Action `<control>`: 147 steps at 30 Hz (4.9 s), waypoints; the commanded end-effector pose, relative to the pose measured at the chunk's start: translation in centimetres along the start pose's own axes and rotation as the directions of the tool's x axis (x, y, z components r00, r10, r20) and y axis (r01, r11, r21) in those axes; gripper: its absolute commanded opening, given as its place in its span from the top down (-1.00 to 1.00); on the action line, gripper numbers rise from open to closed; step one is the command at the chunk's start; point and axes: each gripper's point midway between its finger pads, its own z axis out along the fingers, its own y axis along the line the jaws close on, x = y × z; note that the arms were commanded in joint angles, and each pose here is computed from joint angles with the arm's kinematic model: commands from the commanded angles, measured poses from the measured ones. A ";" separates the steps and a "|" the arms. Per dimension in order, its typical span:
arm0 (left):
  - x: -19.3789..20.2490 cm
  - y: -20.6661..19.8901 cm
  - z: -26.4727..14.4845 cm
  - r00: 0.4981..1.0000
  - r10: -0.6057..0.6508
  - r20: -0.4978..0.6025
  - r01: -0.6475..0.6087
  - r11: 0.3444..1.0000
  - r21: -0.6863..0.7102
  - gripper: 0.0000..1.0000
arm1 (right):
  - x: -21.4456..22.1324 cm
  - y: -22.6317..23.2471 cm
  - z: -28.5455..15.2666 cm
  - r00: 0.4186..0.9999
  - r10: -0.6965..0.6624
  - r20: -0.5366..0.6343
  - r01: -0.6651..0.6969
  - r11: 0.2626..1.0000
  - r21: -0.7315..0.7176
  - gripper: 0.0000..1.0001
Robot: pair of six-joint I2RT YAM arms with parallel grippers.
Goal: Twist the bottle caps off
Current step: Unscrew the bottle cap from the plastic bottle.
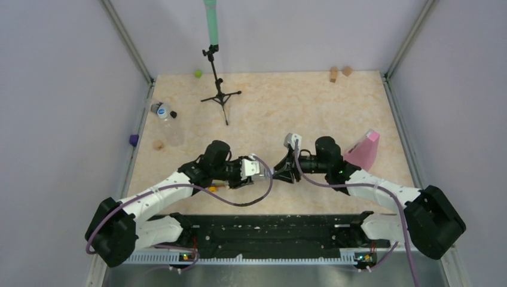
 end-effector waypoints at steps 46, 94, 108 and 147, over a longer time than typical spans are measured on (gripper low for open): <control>-1.6 4.2 -2.3 0.986 0.113 0.123 -0.064 0.936 -0.346 0.84 | -3.6 -1.5 -5.9 0.725 0.558 0.404 -0.684 0.657 0.318 -0.97; -1.5 3.2 -0.2 0.961 0.276 0.035 -0.258 0.931 -0.258 0.88 | -1.9 0.3 0.9 0.560 0.802 0.205 -0.823 0.567 0.028 0.09; -2.7 2.4 -0.3 0.960 0.265 0.090 -0.240 0.945 -0.224 0.89 | -1.2 0.9 0.8 0.682 0.717 0.144 -0.728 0.684 0.042 0.67; -3.7 3.4 -1.0 0.963 0.231 0.137 -0.181 0.935 -0.305 0.92 | -2.8 0.1 0.2 0.924 0.290 0.251 -0.309 0.950 0.039 -0.07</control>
